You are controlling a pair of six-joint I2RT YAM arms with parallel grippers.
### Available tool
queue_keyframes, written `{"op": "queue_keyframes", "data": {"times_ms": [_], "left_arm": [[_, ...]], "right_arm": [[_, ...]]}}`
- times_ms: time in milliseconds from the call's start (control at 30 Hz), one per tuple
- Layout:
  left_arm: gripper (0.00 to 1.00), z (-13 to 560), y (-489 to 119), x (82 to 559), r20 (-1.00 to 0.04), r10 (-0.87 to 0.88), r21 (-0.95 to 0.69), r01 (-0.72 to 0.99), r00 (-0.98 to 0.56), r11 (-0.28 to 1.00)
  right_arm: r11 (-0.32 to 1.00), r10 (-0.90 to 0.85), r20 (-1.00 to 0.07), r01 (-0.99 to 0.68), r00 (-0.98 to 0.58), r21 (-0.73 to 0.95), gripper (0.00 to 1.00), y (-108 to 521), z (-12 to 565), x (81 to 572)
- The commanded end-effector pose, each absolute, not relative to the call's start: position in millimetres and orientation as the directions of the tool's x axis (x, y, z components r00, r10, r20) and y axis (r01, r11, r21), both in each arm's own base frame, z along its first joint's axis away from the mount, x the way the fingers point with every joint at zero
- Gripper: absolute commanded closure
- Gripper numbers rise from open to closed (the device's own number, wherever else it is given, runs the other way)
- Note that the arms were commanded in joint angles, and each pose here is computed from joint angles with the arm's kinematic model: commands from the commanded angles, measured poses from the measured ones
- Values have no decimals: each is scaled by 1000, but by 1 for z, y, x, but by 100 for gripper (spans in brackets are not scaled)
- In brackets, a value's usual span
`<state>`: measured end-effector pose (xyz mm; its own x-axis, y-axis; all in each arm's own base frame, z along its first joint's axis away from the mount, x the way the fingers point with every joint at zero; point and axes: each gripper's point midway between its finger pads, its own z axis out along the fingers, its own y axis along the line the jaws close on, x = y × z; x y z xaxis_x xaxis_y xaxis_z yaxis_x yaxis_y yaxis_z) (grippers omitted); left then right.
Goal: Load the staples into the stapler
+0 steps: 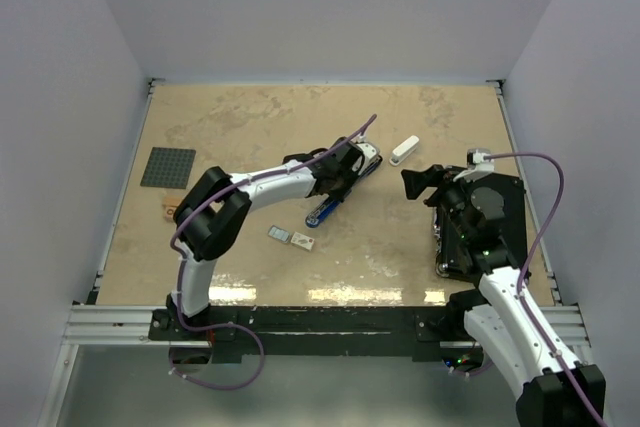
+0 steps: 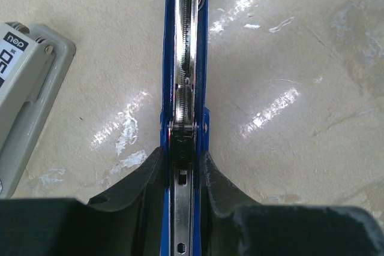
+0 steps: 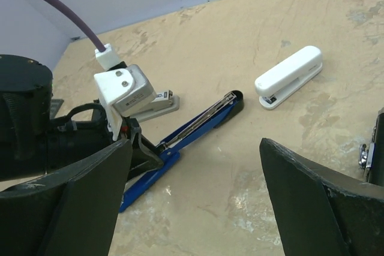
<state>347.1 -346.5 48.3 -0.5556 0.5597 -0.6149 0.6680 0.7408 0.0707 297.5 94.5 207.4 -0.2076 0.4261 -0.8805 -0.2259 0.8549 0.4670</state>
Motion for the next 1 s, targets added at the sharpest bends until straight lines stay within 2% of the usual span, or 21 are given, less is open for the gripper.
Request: {"op": "queue_keyframes", "data": {"times_ms": [0,67,267,300,367,400,567,733,800,967], "left_arm": [[100,55,-349,361,-635,485,51,593,-601,803],[100,51,-350,361,-629,475,38,586,-615,809],[73,63,-352,367,-653,442,18,572,-614,820],[66,66,-351,367,-657,437,15,569,-615,822],[59,81,-348,368,-677,418,7,562,-606,827],[50,87,-346,367,-685,409,2,559,-603,829],[34,130,-329,359,-740,329,-47,533,-587,845],[30,147,-291,332,-745,286,-83,508,-603,857],[29,133,-271,315,-705,304,-81,499,-640,863],[35,120,-227,277,-639,314,-87,471,-702,878]], "right_arm": [[876,401,-901,-217,-165,430,6,89,227,300],[876,401,-900,-214,-175,432,5,90,226,299],[874,391,-897,-223,-204,432,2,93,223,298],[873,389,-897,-227,-209,431,2,94,223,298],[869,385,-895,-238,-224,433,2,97,221,297],[868,384,-894,-240,-232,435,2,98,220,298],[858,388,-866,-221,-316,464,1,105,204,304],[882,330,-873,-212,-360,421,2,105,196,311],[892,315,-881,-206,-354,402,2,102,198,314],[908,298,-889,-185,-349,377,2,97,199,317]]}}
